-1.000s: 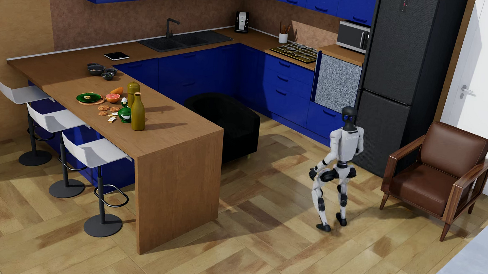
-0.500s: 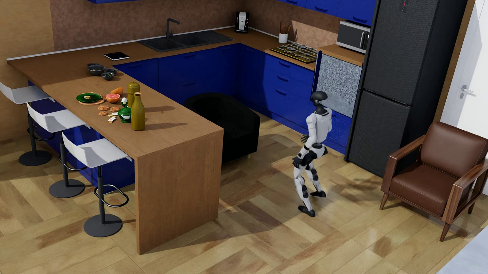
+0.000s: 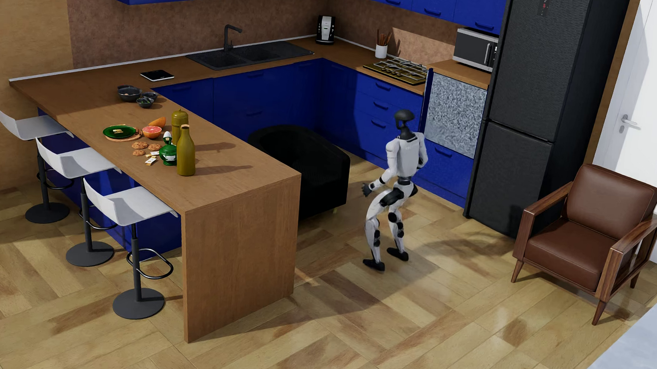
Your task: Walk to the armchair
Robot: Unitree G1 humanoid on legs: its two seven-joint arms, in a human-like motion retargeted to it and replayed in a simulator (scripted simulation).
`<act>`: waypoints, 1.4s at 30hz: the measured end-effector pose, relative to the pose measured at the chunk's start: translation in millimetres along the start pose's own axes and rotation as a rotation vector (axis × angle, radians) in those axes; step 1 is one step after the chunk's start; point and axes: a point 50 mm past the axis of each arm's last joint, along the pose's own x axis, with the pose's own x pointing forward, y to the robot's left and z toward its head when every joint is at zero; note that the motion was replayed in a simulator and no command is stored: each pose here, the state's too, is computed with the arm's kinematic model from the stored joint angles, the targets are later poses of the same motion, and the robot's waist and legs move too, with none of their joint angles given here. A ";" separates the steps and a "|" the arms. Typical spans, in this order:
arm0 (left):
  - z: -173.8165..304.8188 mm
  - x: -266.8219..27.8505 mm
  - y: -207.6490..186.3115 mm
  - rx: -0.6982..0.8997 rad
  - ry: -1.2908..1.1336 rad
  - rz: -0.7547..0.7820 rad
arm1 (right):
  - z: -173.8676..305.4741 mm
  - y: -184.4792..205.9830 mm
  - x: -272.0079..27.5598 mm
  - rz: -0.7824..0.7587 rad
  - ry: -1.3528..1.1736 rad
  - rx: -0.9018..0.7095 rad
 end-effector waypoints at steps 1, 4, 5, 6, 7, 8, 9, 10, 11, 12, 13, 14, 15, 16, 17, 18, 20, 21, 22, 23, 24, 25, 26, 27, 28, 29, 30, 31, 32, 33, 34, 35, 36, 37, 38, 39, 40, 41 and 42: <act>-11.1 -4.8 4.2 -0.001 0.045 0.009 | 10.6 15.9 5.0 0.014 -0.012 0.026; -38.7 -15.2 -4.6 -0.021 0.217 0.009 | 30.3 13.4 12.0 -0.028 -0.063 0.039; -47.9 -19.2 -0.8 -0.009 0.273 0.022 | 28.4 12.0 11.4 -0.040 -0.062 0.060; -50.1 -19.6 2.5 -0.005 0.297 0.038 | 25.4 9.3 10.3 -0.039 -0.055 0.054; -52.5 -21.4 1.5 -0.001 0.308 0.048 | 22.0 10.6 8.8 -0.030 -0.043 0.055; -53.4 -21.7 1.3 0.010 0.314 0.049 | 18.0 8.8 8.7 -0.028 -0.025 0.063; -50.5 -20.1 5.3 0.013 0.304 0.056 | 17.8 9.0 8.8 -0.022 -0.020 0.076; -46.2 -16.6 10.0 0.007 0.287 0.065 | 13.9 9.8 6.8 -0.014 -0.014 0.083; -44.8 -15.8 4.9 -0.009 0.274 0.055 | 6.0 6.6 4.1 -0.006 -0.001 0.061; -46.7 -17.2 -0.4 0.008 0.275 0.026 | 6.5 6.3 3.9 0.006 -0.008 0.051; -51.1 -20.6 4.1 -0.010 0.289 0.039 | 18.0 11.0 6.5 0.036 -0.046 0.020; -55.9 -25.1 1.9 -0.014 0.305 0.030 | 23.2 7.0 7.9 0.043 -0.073 -0.010; -61.2 -26.3 -2.7 -0.003 0.337 0.006 | 26.2 3.9 8.9 0.042 -0.092 -0.015; -59.8 -25.1 -4.0 -0.008 0.346 -0.004 | 27.9 9.2 7.8 0.061 -0.107 -0.023; -60.5 -27.3 -5.7 -0.015 0.353 -0.012 | 24.1 14.1 5.8 0.077 -0.099 -0.022; -66.4 -30.3 2.5 -0.008 0.384 -0.003 | 23.2 17.1 6.9 0.082 -0.083 0.001; -60.2 -24.6 4.3 -0.006 0.370 0.016 | 25.6 24.4 8.5 0.093 -0.071 0.034; -56.3 -22.2 6.0 0.013 0.352 0.019 | 21.4 20.5 7.1 0.089 -0.059 0.027; -55.2 -22.3 4.9 0.000 0.335 0.031 | 14.6 10.4 5.3 0.067 -0.040 0.019; -55.5 -21.4 5.0 0.000 0.331 0.039 | 9.0 7.2 4.5 0.056 -0.017 0.022; -49.6 -17.4 4.7 -0.003 0.308 0.045 | 9.4 6.7 6.3 0.055 -0.008 0.007; -48.8 -18.5 2.6 0.026 0.301 0.025 | 15.7 7.3 5.8 0.049 -0.032 0.007; -50.6 -19.5 0.5 0.014 0.309 0.016 | 13.8 8.1 4.2 0.043 -0.036 0.016; -52.2 -20.1 0.1 0.007 0.320 0.006 | 11.5 14.5 2.6 0.053 -0.039 0.026; -54.5 -22.3 3.4 -0.010 0.331 0.012 | 14.5 20.7 4.3 0.066 -0.044 0.035; -60.6 -25.8 6.6 -0.016 0.356 0.018 | 21.3 24.4 7.1 0.081 -0.057 0.029; -64.3 -28.4 11.3 0.014 0.374 0.016 | 27.1 23.6 9.0 0.085 -0.075 0.024; -64.5 -30.0 14.5 0.021 0.369 0.035 | 28.3 21.4 8.4 0.082 -0.090 0.021; -60.1 -27.6 16.1 0.029 0.346 0.055 | 26.4 14.9 6.4 0.068 -0.096 0.008; -57.3 -26.9 13.2 0.025 0.323 0.071 | 22.1 11.2 6.6 0.053 -0.080 0.006; -55.3 -23.5 2.2 0.034 0.310 0.051 | 18.5 7.7 6.6 0.038 -0.062 -0.001; -53.8 -22.5 1.4 0.039 0.299 0.050 | 23.1 13.6 7.5 0.038 -0.066 0.015; -55.1 -23.4 5.1 0.019 0.299 0.066 | 26.3 19.2 8.1 0.045 -0.072 0.018; -56.4 -25.5 6.3 0.011 0.300 0.068 | 27.3 21.7 8.8 0.047 -0.075 0.023; -58.7 -26.2 2.5 -0.001 0.310 0.058 | 24.4 22.5 8.0 0.048 -0.072 0.024; -56.2 -25.2 -0.1 -0.001 0.303 0.045 | 18.7 18.9 6.5 0.043 -0.059 0.019; -55.8 -26.3 5.9 -0.003 0.302 0.054 | 20.3 12.1 7.1 0.034 -0.060 0.019; -56.5 -26.4 8.5 -0.001 0.306 0.059 | 21.0 12.2 8.2 0.042 -0.057 0.024; -54.6 -24.1 8.5 0.006 0.304 0.060 | 23.8 18.9 8.7 0.063 -0.064 0.034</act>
